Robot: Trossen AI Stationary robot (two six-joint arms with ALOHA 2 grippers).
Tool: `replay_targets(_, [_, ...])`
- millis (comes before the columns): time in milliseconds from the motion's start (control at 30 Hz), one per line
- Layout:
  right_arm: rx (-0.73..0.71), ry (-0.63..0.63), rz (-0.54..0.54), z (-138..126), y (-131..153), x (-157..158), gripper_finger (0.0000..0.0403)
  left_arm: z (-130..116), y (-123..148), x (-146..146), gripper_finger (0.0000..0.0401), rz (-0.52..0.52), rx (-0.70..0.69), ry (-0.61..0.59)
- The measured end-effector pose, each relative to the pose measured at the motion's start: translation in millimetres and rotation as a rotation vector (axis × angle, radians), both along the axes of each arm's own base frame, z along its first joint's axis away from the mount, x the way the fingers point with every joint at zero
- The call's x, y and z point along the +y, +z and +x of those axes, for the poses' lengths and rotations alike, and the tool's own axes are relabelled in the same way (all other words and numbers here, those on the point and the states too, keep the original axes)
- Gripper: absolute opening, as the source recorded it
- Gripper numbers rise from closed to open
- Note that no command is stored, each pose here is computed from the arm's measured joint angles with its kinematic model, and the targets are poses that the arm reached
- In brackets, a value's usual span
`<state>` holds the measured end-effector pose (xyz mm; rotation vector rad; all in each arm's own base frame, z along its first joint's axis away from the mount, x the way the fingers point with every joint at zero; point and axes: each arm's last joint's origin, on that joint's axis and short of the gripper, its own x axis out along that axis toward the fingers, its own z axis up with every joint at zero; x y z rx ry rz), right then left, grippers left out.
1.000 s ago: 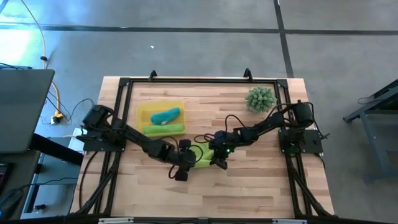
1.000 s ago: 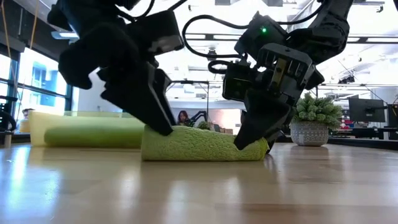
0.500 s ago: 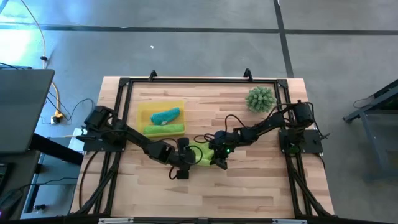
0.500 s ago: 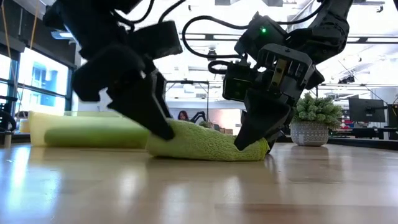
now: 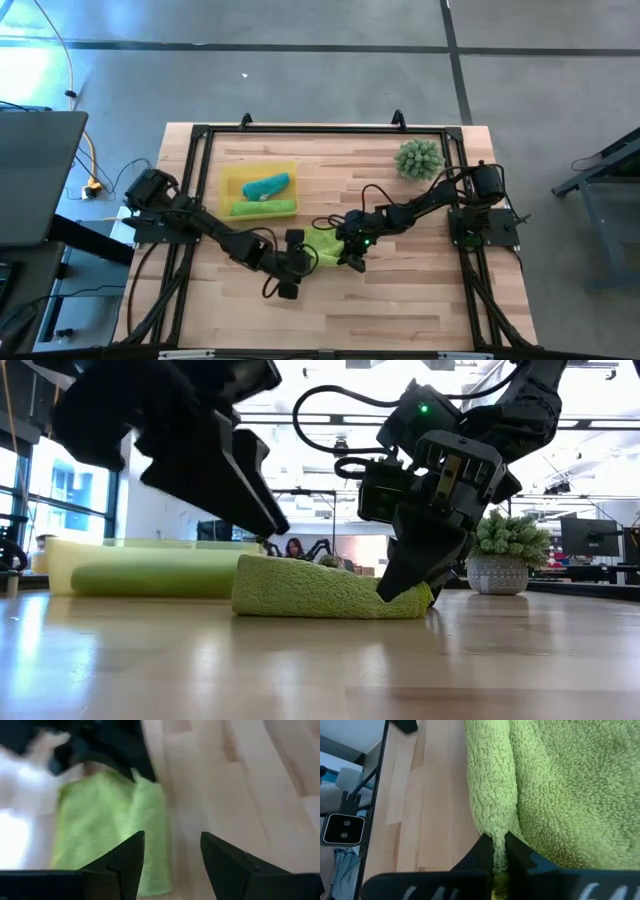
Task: Roll microfiber towels into tight, uniform cylinder then place into a basket
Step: Roll the light green microfiber towel
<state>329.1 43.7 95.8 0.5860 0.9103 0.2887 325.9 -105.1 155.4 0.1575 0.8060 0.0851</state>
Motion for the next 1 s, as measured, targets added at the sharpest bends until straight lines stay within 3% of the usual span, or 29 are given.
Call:
replay_targets(433, [0.000,-0.001,-0.001,0,0,0,0.0007,6,-39,16,0.0184,0.010,0.139,0.067])
replay_targets(533, [-0.021,0.028,-0.025,0,0,0,0.0014,7,-43,19,0.0184,-0.032,0.155,0.090])
replay_targets(667, [-0.075,0.083,-0.082,-1,6,0,0.0060,8,-43,20,0.0184,-0.109,0.167,0.099])
replay_targets(867, [-0.175,0.157,-0.169,-6,35,-7,0.0150,7,-44,20,0.0184,-0.140,0.167,0.134])
replay_targets(1000, [-0.286,0.243,-0.270,-12,59,-5,0.0186,7,-44,20,0.0184,-0.146,0.168,0.140])
